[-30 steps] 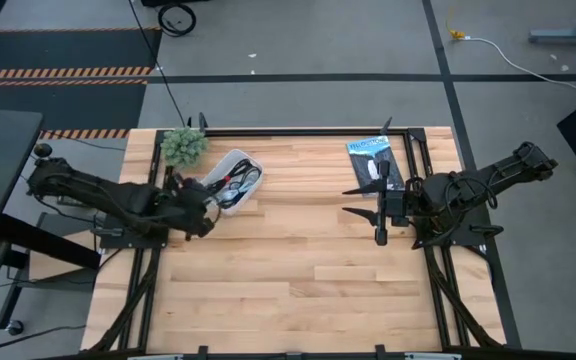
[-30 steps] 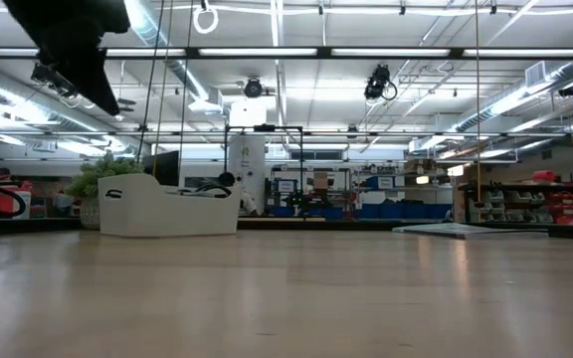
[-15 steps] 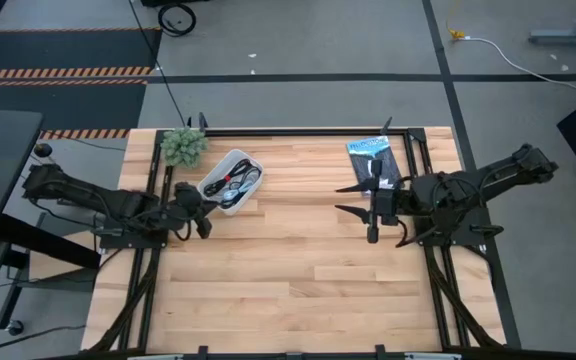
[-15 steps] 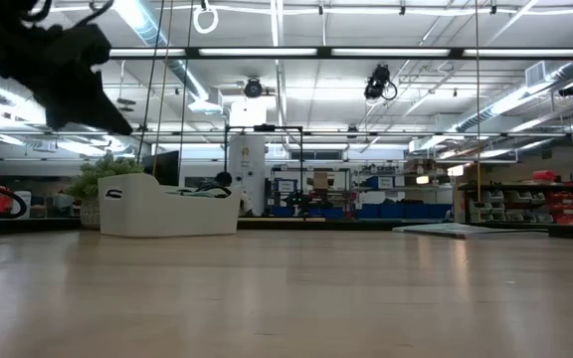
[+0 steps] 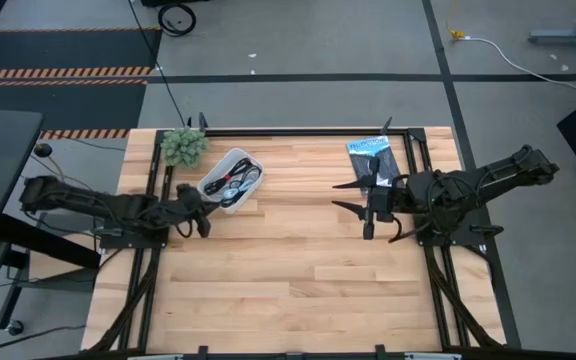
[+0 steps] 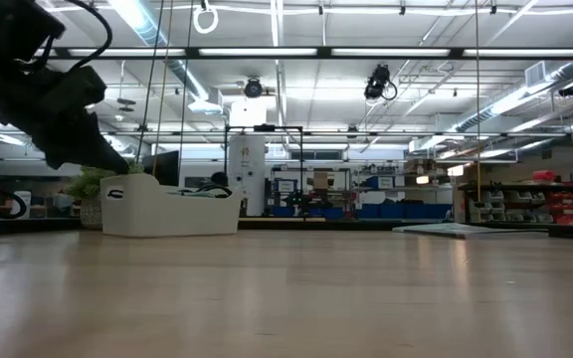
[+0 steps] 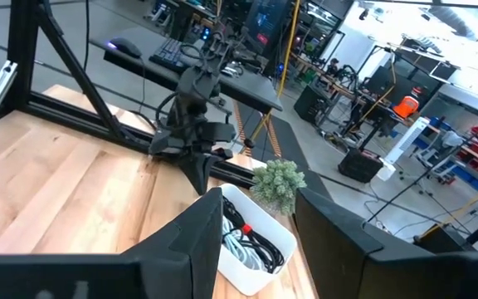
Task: Pick and place USB-C Cables
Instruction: Return to Home Position
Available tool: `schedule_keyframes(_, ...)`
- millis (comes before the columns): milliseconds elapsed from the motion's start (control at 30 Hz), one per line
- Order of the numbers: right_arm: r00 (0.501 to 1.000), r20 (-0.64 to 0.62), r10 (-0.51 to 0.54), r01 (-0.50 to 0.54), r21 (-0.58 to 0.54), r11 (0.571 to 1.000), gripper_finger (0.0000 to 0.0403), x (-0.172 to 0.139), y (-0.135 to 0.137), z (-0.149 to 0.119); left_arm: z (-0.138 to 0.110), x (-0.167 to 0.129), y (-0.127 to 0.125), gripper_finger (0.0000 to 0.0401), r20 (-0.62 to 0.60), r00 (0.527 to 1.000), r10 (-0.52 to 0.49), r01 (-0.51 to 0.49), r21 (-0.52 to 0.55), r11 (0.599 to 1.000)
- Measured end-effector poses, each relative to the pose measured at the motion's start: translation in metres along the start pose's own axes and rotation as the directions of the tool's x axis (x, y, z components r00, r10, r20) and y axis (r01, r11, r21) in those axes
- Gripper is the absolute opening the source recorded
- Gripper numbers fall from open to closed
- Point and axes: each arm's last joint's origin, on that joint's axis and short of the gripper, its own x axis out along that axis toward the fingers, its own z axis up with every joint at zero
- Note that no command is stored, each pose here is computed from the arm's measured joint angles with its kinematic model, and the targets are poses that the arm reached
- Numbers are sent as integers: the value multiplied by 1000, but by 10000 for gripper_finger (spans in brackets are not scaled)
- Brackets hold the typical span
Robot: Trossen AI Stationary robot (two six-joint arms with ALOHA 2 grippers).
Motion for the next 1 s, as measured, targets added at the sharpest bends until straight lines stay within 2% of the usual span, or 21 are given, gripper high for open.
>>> schedule_keyframes(300,1000,0,0,0,0,1000,159,0,0,0,18,-15,-2,5,100,986,-134,129,53,990)
schedule_keyframes(467,1000,-1,0,0,0,1000,159,0,0,0,26,-25,-2,5,181,958,-225,210,97,973)
schedule_keyframes(800,1000,0,2,-2,0,1000,159,0,0,0,36,-45,7,5,340,899,-276,245,131,961)
schedule_keyframes(1000,998,12,63,-63,14,998,159,1,1,-1,31,-48,12,5,323,902,-287,259,127,957)
